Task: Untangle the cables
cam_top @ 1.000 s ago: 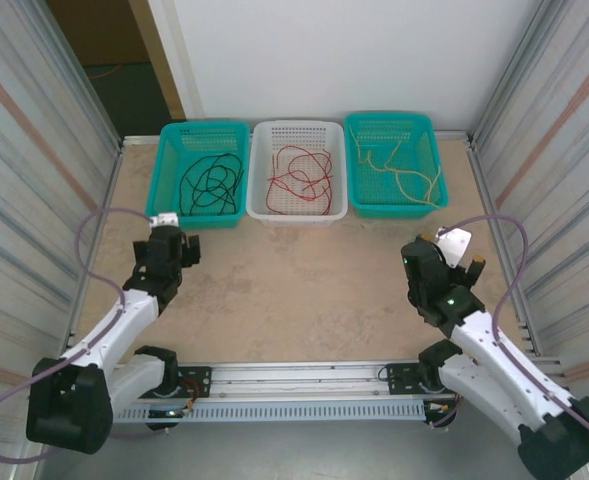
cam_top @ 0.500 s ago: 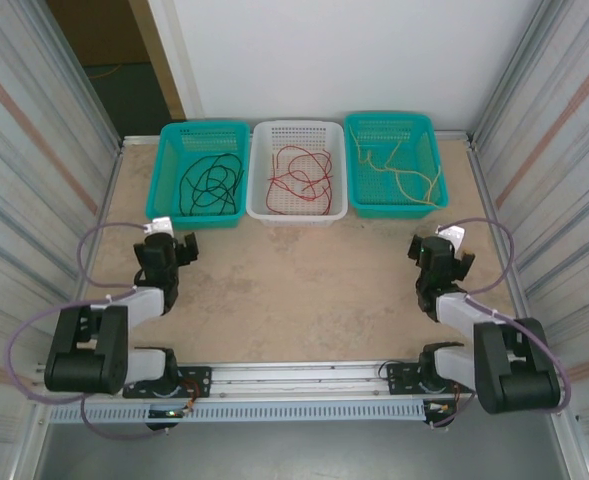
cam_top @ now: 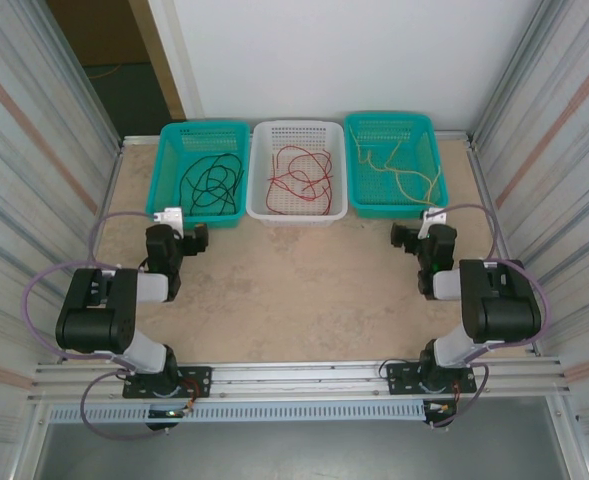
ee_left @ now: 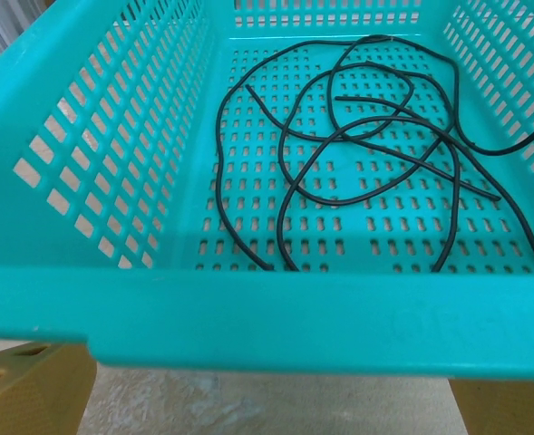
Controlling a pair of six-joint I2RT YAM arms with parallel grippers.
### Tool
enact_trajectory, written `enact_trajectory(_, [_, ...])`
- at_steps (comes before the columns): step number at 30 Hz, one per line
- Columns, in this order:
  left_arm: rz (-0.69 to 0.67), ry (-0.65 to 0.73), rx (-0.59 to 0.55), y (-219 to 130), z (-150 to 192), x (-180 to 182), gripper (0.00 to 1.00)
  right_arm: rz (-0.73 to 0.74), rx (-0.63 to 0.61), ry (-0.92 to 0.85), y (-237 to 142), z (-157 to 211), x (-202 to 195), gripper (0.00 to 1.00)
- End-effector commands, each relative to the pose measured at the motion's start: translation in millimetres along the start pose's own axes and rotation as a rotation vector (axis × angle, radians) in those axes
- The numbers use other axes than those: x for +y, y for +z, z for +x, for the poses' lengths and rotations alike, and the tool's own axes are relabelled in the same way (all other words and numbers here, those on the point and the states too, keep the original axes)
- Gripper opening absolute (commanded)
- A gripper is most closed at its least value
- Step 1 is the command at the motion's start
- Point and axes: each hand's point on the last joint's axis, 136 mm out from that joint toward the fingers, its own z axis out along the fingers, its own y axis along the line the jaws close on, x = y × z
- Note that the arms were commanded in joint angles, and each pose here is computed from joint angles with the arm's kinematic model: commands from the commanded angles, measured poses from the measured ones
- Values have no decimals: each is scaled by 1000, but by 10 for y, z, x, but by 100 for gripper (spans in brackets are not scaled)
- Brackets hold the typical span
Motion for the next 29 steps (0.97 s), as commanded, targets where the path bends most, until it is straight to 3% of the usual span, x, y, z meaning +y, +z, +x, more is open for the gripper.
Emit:
enact_trajectory(1, [16,20,-19,15,-100,-19,99,-51,40,39,22,9,25,99])
enact_trajectory(29, [-2,37,-22,8,-104,-33,99,-37,35,20,26,-3,46,99])
